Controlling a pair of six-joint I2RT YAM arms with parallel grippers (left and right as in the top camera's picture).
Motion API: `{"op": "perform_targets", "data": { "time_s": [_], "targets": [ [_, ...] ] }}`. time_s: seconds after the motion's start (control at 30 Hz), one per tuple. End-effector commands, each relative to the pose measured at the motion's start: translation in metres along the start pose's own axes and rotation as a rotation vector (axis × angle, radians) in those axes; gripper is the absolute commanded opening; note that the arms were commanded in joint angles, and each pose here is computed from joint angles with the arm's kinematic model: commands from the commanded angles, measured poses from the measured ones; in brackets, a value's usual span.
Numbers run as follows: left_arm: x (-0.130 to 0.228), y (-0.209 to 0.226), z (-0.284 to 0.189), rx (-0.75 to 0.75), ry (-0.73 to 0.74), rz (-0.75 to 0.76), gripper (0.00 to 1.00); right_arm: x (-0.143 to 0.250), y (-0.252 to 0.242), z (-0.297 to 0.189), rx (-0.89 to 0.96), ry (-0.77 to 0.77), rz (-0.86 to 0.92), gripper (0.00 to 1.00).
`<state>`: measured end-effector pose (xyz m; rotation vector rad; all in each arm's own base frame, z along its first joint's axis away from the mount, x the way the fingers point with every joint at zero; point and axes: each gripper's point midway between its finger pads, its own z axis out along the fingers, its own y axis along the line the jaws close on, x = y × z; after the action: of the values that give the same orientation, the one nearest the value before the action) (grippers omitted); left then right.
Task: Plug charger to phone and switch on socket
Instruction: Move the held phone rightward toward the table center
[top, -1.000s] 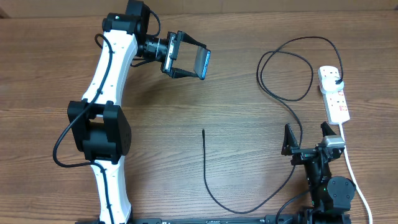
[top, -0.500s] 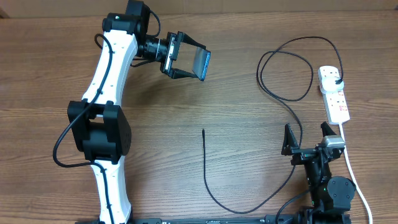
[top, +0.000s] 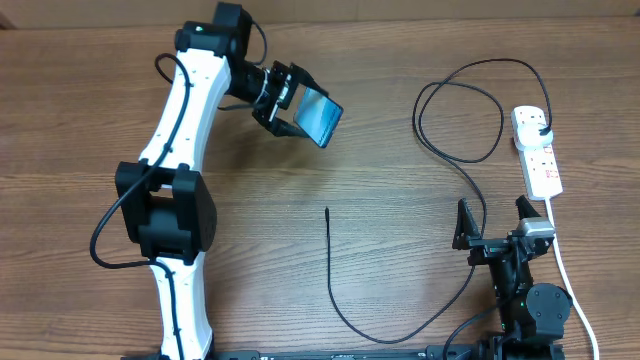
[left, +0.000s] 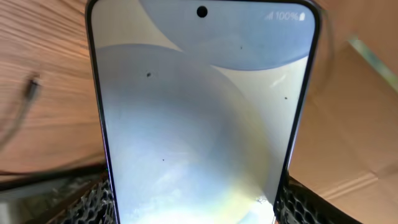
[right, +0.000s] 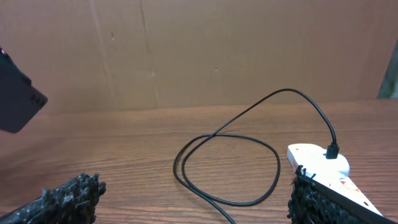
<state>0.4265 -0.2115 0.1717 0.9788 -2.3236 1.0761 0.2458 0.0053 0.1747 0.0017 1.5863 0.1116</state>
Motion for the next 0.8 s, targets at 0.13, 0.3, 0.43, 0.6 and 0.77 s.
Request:
{"op": "perform_targets", "data": {
  "time_s": [0.13, 0.3, 0.43, 0.6, 0.77],
  "targets": [
    [-0.017, 0.021, 0.008, -0.187, -0.210, 0.066, 0.04, 0.002, -0.002, 0.000, 0.010, -0.002, -0.001, 1.00],
    [-0.021, 0.028, 0.013, -0.264, -0.287, 0.092, 0.04, 0.002, -0.002, 0.000, 0.010, -0.002, -0.001, 1.00],
    [-0.028, 0.034, 0.014, -0.327, -0.367, 0.113, 0.04, 0.002, -0.002, 0.000, 0.010, -0.002, -0.001, 1.00],
    [-0.034, 0.038, 0.014, -0.379, -0.434, 0.136, 0.04, 0.002, -0.002, 0.000, 0.010, -0.002, -0.001, 1.00],
    [-0.043, 0.043, 0.008, -0.436, -0.522, 0.152, 0.04, 0.002, -0.002, 0.000, 0.010, -0.002, -0.001, 1.00]
  ]
}}
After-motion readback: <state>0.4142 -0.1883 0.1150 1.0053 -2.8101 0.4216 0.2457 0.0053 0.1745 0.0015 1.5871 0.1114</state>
